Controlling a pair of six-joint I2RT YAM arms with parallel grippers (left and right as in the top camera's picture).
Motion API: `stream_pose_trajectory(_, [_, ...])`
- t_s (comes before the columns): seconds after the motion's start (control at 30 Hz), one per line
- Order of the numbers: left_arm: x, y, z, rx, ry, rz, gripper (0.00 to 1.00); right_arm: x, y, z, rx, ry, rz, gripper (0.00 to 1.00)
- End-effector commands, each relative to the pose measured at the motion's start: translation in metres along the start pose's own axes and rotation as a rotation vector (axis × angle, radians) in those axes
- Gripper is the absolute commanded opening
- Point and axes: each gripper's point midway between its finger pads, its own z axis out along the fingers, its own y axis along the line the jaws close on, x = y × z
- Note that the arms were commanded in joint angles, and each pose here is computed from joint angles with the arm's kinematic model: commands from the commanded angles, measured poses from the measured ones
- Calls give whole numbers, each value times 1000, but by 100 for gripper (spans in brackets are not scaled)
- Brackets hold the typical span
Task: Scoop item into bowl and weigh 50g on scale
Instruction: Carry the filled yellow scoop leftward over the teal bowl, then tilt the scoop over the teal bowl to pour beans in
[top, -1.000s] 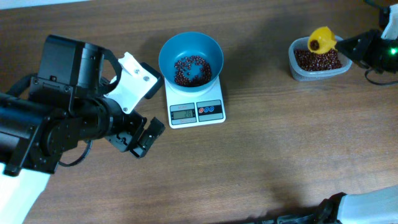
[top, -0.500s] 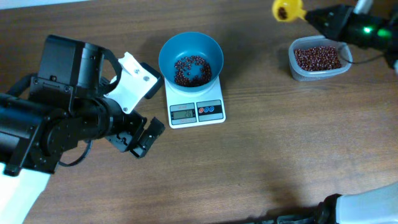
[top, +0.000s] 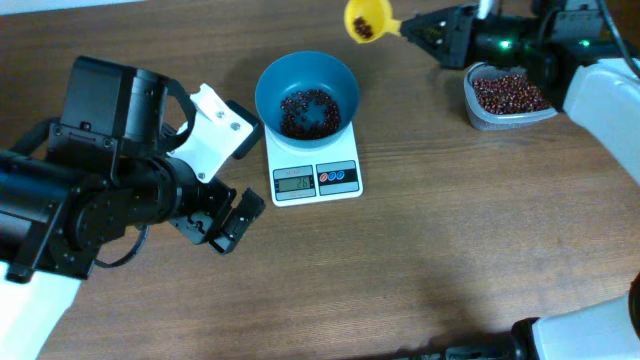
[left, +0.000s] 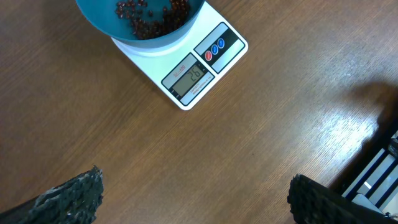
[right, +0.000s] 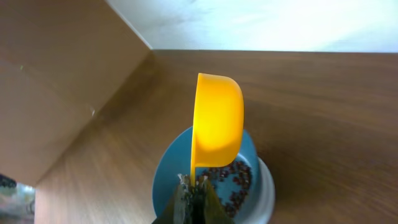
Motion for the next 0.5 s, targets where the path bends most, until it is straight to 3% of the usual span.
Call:
stream_pose_trajectory(0.0, [-7,-3,-9,3,-37,27,99,-4,29,13,-74,6,-248,4])
stream_pose_trajectory(0.17, [-7,-3,-9,3,-37,27,99,13,48,33,-119,46,-543,4])
stream_pose_trajectory(0.47, [-7,-3,-9,3,-37,27,99,38,34,49,-135,112,-529,4])
